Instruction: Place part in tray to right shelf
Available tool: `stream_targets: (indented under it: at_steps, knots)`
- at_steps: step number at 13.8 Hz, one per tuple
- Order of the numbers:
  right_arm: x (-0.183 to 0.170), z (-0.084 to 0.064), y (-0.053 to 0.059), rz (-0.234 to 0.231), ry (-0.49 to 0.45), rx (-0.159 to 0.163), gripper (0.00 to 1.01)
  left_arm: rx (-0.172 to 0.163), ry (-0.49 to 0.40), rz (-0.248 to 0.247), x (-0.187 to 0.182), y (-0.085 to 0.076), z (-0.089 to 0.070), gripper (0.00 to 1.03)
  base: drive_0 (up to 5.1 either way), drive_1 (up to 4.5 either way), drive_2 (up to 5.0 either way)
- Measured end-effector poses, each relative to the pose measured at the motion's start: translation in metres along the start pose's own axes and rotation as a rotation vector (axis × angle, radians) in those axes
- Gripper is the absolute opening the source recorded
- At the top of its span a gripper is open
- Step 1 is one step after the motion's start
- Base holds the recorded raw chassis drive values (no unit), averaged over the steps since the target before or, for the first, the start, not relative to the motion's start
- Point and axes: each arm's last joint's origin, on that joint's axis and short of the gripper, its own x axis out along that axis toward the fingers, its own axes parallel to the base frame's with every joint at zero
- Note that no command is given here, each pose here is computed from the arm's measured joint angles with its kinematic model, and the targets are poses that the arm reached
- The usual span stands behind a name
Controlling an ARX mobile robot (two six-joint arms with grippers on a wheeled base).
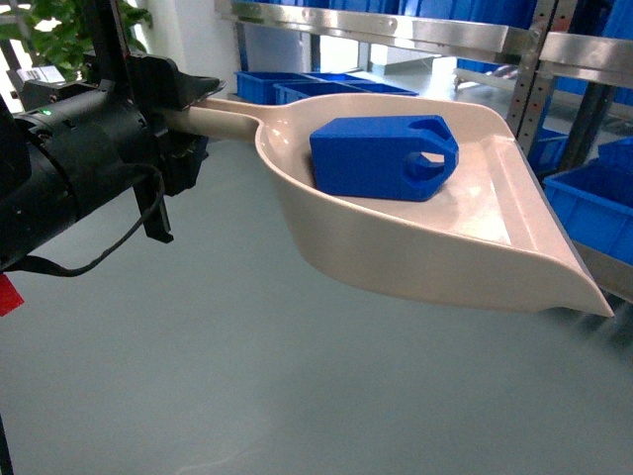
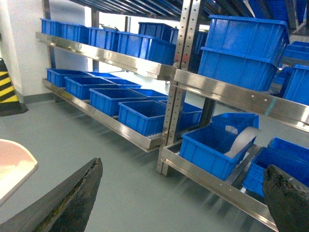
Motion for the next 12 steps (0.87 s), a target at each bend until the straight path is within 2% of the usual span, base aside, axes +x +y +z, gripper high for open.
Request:
stream_targets:
  at_steps: [12]
  knots:
    - [0.0000,0.0000,0.0000,0.000,0.000,0.000,0.98,0.000,0.004,0.000,0.0001,-0.0001,-0.0007,0.12,-1.5,-1.54,-1.5]
